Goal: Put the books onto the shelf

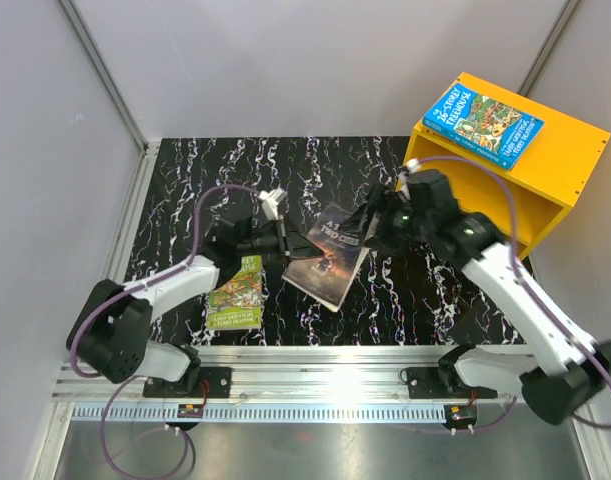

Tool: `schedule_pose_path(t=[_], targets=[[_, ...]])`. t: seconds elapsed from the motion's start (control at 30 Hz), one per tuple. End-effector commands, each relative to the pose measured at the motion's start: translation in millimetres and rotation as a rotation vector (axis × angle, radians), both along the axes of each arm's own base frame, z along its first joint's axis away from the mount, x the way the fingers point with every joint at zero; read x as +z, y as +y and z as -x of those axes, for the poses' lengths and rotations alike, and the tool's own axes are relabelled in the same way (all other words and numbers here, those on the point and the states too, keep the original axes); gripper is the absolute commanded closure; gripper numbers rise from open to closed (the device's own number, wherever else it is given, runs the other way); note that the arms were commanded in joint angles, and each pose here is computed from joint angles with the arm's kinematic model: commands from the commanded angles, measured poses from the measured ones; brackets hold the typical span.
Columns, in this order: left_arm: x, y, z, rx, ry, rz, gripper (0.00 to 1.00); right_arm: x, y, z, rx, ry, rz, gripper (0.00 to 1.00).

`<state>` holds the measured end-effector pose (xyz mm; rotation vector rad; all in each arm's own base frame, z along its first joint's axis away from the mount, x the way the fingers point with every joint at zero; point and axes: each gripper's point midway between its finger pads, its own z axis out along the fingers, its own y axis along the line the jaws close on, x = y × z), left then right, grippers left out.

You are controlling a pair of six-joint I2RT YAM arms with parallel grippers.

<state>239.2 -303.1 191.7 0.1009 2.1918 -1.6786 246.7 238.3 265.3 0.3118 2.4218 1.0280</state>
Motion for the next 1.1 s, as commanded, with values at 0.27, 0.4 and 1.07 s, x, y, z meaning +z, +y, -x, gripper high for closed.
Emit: schedule_pose_path(t=[0.27,0.4,1.07], targets=[[57.4,-164.6,25.6,-0.203,0.053,0.358,1.0,113.7,-118.2,94.7,-0.292,-0.344,-0.064,0.1],[40.1,-213.2,12.8,-0.197,0.119,0.399,1.0,120.8,-146.7,121.0,-0.358,-0.378,-0.071,0.09],[49.2,-283.0,-109.2,0.433,0.204,0.427,1.0,120.4,-171.7,146.1,-0.372,-0.417,-0.025,0.05]])
